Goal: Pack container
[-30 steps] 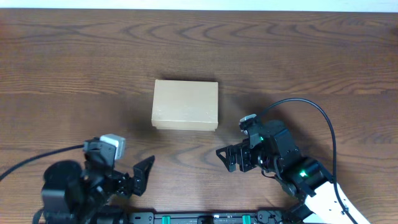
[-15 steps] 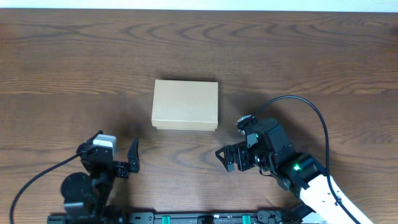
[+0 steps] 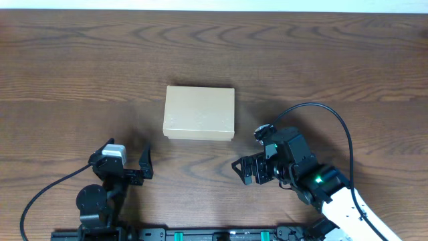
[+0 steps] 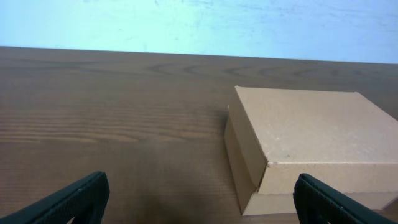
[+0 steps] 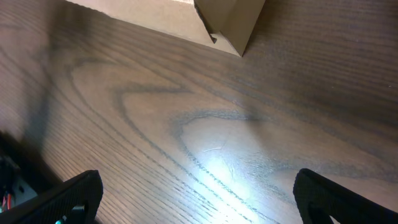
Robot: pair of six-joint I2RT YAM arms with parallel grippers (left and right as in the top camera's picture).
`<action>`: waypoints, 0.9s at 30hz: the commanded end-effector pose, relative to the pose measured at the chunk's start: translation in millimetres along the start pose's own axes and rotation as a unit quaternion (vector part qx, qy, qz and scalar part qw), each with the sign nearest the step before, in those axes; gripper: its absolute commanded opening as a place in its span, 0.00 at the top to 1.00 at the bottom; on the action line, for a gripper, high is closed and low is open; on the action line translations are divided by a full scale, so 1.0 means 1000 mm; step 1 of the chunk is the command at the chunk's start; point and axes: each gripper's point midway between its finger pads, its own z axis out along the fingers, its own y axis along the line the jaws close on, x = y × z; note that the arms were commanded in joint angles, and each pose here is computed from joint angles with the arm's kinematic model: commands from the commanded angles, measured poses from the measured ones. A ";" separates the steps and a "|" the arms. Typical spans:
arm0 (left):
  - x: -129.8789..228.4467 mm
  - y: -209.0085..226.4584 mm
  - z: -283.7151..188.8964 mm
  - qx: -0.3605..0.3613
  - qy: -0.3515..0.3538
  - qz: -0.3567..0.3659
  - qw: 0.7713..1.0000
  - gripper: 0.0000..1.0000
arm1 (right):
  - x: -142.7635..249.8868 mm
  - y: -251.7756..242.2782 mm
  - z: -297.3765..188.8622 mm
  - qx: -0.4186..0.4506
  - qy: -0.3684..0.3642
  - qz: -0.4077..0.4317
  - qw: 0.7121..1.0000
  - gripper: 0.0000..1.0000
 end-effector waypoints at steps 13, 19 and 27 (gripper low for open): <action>0.011 0.003 0.003 -0.005 0.010 -0.008 1.000 0.05 | 0.001 0.001 0.001 0.000 0.002 0.000 1.000 0.01; 0.011 0.003 0.003 -0.005 0.010 -0.008 1.000 0.05 | 0.001 0.001 0.001 0.000 0.002 0.000 1.000 0.01; 0.011 0.003 0.003 -0.005 0.010 -0.008 1.000 0.05 | -0.015 -0.001 -0.040 0.046 -0.121 -0.132 0.983 0.01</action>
